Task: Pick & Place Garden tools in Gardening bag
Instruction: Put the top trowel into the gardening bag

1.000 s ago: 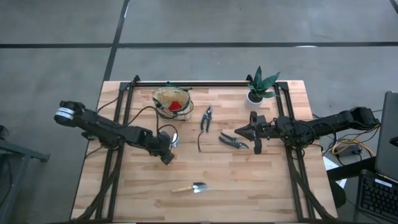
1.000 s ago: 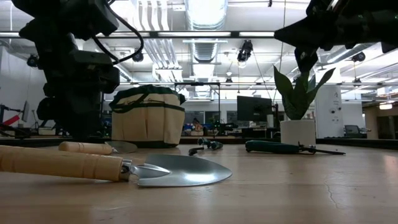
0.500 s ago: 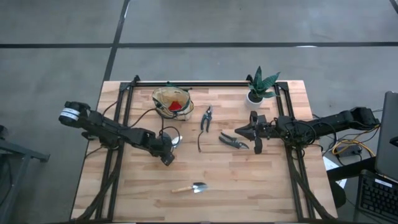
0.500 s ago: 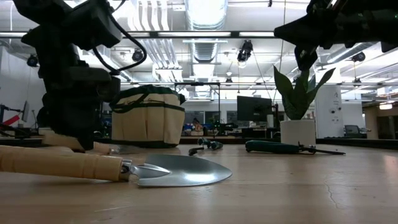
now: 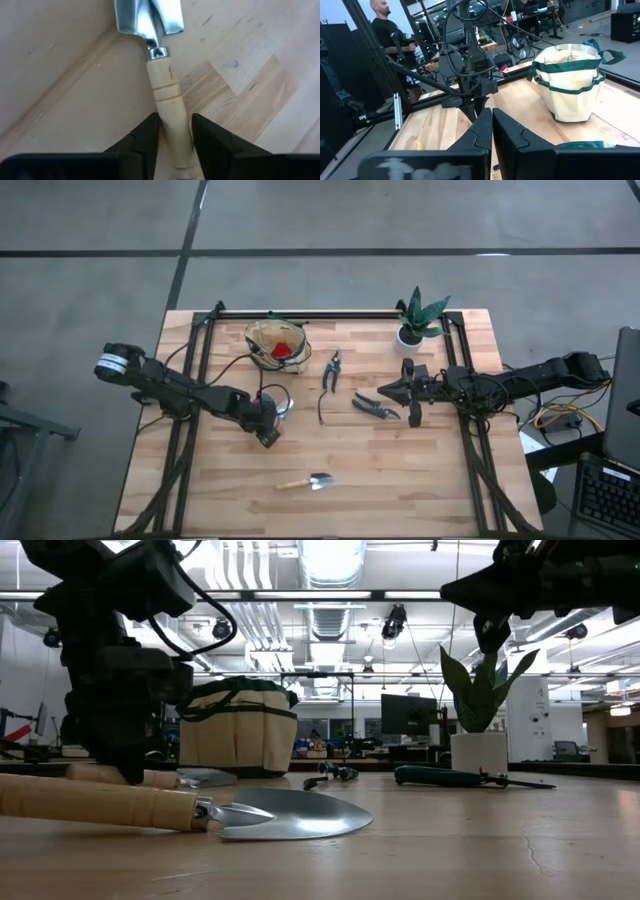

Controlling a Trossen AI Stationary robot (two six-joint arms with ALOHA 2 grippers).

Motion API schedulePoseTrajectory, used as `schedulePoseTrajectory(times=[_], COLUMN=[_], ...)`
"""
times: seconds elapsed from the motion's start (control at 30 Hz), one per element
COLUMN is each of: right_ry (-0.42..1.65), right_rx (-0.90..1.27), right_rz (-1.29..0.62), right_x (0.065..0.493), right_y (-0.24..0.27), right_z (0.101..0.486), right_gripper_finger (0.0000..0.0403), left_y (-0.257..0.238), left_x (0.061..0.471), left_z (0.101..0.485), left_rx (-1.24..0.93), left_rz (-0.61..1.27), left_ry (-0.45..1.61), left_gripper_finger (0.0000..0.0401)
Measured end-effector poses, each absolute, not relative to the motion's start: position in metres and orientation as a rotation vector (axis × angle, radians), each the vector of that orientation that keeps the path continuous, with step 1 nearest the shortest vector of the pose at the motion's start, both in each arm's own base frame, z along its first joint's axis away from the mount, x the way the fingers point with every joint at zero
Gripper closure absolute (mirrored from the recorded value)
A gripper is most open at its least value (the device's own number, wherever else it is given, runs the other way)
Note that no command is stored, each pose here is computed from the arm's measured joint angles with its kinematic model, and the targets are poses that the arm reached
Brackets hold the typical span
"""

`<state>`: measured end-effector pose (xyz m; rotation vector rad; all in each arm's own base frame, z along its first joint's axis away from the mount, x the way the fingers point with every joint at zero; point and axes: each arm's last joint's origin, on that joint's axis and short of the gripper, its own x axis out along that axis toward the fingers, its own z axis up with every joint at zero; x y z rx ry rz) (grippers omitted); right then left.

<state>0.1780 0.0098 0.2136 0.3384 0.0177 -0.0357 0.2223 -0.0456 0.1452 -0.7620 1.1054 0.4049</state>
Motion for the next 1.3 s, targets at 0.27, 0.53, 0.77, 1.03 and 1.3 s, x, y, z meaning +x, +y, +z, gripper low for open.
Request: schedulePoseTrajectory(times=[0.27,0.53,0.77,1.03,1.3], right_ry=[0.018,0.018,0.018,0.020,0.020], right_rx=[0.338,0.338,0.338,0.335,0.335], right_rz=[-0.036,-0.037,-0.037,-0.038,-0.039], right_x=[0.178,0.178,0.178,0.178,0.178], right_y=[0.010,0.010,0.010,0.010,0.010], right_z=[0.214,0.214,0.213,0.213,0.213], right_gripper_finger=[0.0394,0.0394,0.0394,0.0394,0.0394], left_y=[-0.046,-0.046,-0.044,-0.043,-0.042], left_x=[0.222,0.221,0.214,0.208,0.208], left_z=[0.145,0.152,0.162,0.163,0.163], left_rx=[-0.737,-0.743,-0.746,-0.738,-0.731], left_rz=[0.390,0.367,0.358,0.380,0.387], left_ry=[1.108,1.108,1.092,1.106,1.101], left_gripper_finger=[0.0330,0.0320,0.0322,0.0322,0.0322])
